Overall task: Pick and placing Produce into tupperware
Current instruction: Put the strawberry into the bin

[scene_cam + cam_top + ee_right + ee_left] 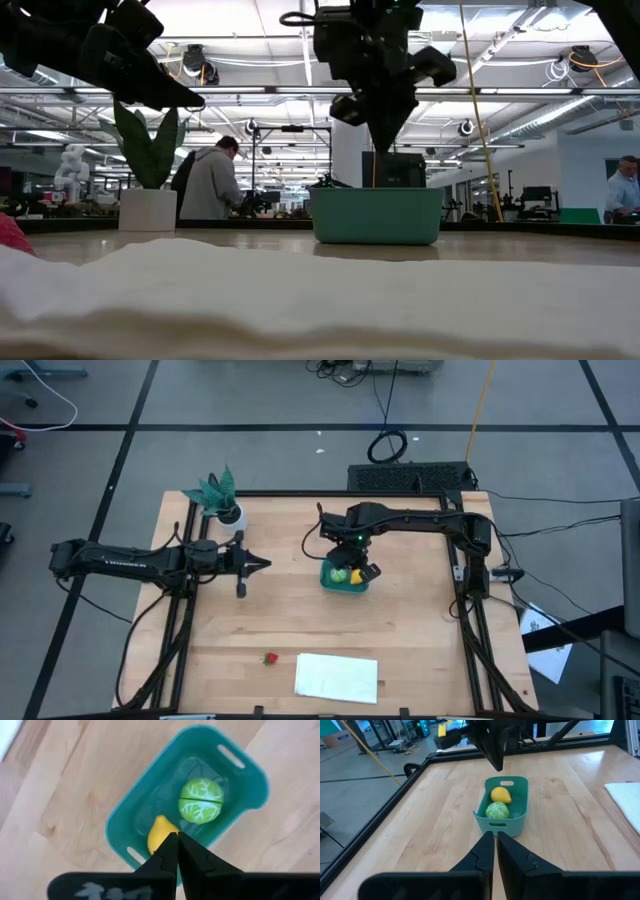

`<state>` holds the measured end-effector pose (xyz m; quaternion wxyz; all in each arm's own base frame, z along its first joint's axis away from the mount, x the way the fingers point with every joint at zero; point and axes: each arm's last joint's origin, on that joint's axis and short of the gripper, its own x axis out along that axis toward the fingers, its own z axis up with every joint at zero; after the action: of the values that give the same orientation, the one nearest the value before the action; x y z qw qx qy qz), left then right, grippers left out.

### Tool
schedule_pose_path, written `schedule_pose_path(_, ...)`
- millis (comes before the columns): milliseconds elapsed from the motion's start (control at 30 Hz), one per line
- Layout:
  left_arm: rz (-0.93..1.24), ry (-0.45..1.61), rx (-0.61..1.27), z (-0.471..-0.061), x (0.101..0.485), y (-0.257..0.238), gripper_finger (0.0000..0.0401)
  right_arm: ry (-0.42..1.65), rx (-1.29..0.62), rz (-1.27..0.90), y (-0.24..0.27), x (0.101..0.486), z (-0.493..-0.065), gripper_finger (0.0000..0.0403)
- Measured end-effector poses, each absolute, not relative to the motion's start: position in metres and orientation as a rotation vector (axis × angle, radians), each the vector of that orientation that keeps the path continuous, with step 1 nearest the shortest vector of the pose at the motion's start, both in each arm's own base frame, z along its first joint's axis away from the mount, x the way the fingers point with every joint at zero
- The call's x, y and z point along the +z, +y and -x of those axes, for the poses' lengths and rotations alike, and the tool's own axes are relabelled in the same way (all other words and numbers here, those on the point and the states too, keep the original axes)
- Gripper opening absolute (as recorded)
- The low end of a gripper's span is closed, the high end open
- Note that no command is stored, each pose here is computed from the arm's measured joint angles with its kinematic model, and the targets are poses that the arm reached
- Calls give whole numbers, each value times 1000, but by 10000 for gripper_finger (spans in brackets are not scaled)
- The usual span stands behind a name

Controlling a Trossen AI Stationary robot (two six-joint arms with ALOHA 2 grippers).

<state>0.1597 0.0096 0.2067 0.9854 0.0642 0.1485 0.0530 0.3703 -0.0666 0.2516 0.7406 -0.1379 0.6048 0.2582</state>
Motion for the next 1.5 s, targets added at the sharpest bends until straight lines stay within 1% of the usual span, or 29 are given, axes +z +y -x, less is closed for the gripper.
schedule_pose_path(167, -127, 304, 107, -160, 206, 10, 26, 1220, 572, 245, -71, 275, -362, 0)
schedule_pose_path(333, -127, 304, 106, -160, 206, 10, 26, 1129, 509, 246, -74, 304, -349, 0)
schedule_pose_path(533, -130, 304, 106, -160, 206, 10, 26, 929, 378, 247, -72, 353, -327, 0)
schedule_pose_path(667, -128, 304, 107, -160, 206, 10, 26, 785, 299, 243, -69, 389, -303, 0)
schedule_pose_path(767, -124, 304, 107, -160, 206, 10, 26, 718, 260, 225, -66, 407, -287, 0)
schedule_pose_path(900, -122, 303, 108, -160, 206, 10, 26, 661, 216, 183, -63, 423, -272, 0)
schedule_pose_path(1133, -118, 302, 108, -160, 206, 10, 26, 603, 115, 206, -56, 440, -253, 0)
schedule_pose_path(1300, -119, 304, 108, -160, 206, 10, 26, 445, 59, 213, -51, 462, -231, 0)
schedule_pose_path(1433, -119, 305, 108, -160, 206, 10, 26, 329, 27, 205, -46, 471, -210, 0)
schedule_pose_path(1500, -122, 304, 107, -160, 206, 10, 26, 281, -32, 199, -44, 472, -199, 0)
